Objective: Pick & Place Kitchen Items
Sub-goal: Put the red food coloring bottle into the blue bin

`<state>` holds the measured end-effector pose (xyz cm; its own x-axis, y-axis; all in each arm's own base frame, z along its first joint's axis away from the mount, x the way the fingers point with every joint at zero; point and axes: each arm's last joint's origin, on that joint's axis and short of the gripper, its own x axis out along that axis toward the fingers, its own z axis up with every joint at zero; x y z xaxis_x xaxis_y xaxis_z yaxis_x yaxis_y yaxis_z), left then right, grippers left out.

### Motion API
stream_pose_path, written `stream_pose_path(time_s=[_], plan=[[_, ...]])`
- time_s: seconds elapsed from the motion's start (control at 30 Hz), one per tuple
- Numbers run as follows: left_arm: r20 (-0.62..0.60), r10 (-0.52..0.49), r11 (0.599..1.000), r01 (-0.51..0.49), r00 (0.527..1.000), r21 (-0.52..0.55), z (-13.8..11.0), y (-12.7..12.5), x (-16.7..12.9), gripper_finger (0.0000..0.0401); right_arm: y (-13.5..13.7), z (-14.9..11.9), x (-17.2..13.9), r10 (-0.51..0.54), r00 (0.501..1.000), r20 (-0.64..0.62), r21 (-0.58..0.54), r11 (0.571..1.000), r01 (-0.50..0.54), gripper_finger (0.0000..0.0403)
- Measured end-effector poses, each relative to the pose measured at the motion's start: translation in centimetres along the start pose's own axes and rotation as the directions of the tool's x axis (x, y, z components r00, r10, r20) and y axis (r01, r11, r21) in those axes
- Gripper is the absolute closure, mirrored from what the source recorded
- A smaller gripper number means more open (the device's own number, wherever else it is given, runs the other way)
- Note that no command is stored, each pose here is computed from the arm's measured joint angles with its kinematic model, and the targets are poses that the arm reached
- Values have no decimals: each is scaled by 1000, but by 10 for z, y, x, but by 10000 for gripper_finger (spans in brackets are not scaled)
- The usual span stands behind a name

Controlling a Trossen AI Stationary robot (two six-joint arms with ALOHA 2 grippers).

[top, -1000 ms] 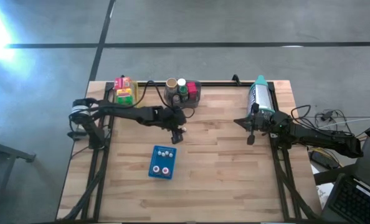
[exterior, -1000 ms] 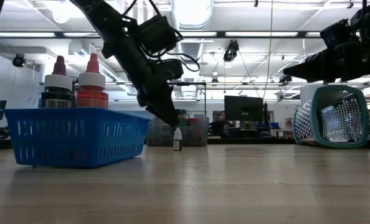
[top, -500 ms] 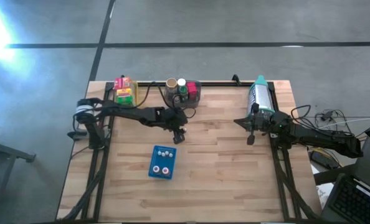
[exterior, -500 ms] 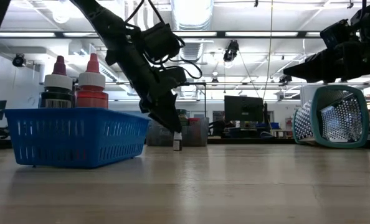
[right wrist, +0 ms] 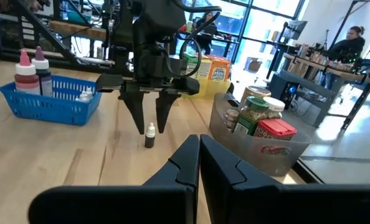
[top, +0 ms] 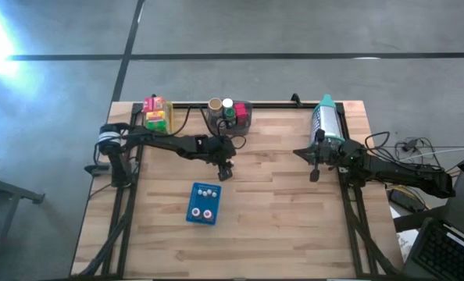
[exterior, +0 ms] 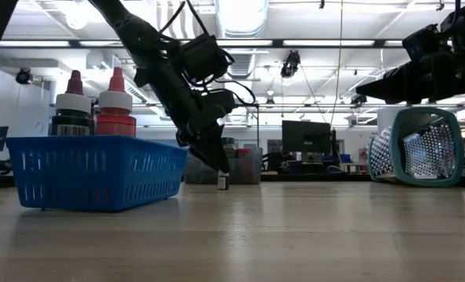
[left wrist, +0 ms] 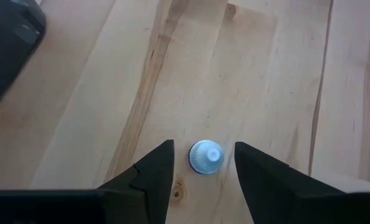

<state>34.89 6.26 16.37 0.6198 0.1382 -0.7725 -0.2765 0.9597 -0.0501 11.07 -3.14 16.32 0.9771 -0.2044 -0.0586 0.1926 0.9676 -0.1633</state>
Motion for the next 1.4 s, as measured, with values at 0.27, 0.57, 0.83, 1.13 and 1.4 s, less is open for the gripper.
stream_pose_path(time_s=[0.27, 0.57, 0.83, 1.13, 1.4], plan=[[1, 0, 1000, 0, 1000, 0, 0, 0, 0, 263, 0, 0, 0, 0, 1000, 0, -1, 1000, 0, 394], [1, 0, 1000, 0, 1000, 5, 0, 0, 0, 306, 0, 0, 0, 0, 1000, 0, -12, 1000, 0, 394], [8, -2, 1000, 2, 1000, 11, 1, 0, -3, 312, 0, 0, 0, 0, 1000, 0, -21, 1000, 0, 394], [-14, -47, 998, 47, 999, 32, 6, -1, -37, 313, 0, 0, 0, 0, 1000, -1, -12, 1000, 0, 394], [25, -172, 984, 171, 985, 45, 13, -6, -104, 313, 0, 0, 0, 1, 1000, -2, 3, 1000, -1, 394]])
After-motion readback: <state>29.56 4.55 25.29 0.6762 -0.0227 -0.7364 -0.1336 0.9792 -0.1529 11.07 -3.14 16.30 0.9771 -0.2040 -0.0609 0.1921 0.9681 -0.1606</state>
